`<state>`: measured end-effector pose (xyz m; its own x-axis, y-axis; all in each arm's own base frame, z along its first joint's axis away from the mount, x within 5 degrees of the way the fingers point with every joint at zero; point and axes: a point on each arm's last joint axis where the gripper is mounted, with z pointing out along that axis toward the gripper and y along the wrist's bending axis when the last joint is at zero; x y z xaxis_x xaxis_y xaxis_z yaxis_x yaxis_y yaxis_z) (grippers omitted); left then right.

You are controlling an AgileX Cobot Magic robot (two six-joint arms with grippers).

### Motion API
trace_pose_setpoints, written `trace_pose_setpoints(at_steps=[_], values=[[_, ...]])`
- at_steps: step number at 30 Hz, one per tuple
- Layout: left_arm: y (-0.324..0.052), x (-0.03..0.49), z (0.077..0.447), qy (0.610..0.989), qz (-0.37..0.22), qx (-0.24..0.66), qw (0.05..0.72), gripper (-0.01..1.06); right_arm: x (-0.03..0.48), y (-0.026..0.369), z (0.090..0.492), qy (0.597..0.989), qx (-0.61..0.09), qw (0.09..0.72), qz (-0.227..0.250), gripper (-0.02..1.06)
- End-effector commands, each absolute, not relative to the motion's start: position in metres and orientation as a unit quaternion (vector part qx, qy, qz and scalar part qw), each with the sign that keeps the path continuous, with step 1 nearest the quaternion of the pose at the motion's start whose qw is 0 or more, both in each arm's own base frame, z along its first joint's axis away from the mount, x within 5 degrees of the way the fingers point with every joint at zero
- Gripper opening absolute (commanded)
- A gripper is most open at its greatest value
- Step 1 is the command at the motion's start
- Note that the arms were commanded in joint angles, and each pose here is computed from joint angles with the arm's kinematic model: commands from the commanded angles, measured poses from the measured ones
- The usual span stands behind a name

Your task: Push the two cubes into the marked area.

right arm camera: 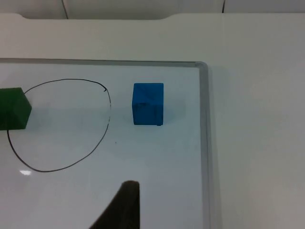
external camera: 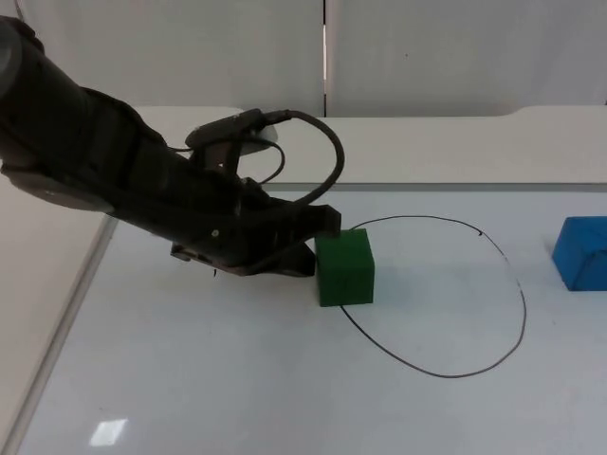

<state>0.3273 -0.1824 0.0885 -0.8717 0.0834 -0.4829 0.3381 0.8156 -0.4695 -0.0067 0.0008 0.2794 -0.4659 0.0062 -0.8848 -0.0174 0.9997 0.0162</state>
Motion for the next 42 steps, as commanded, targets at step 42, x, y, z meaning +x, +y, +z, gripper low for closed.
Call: trace_pose_setpoints(at_steps=[42], values=[[-0.217,0.322,0.095,0.911,-0.301,0.160,0.232,0.00,-0.007,0.001,0.280,0.854,0.000,0.520,0.012,1.05]])
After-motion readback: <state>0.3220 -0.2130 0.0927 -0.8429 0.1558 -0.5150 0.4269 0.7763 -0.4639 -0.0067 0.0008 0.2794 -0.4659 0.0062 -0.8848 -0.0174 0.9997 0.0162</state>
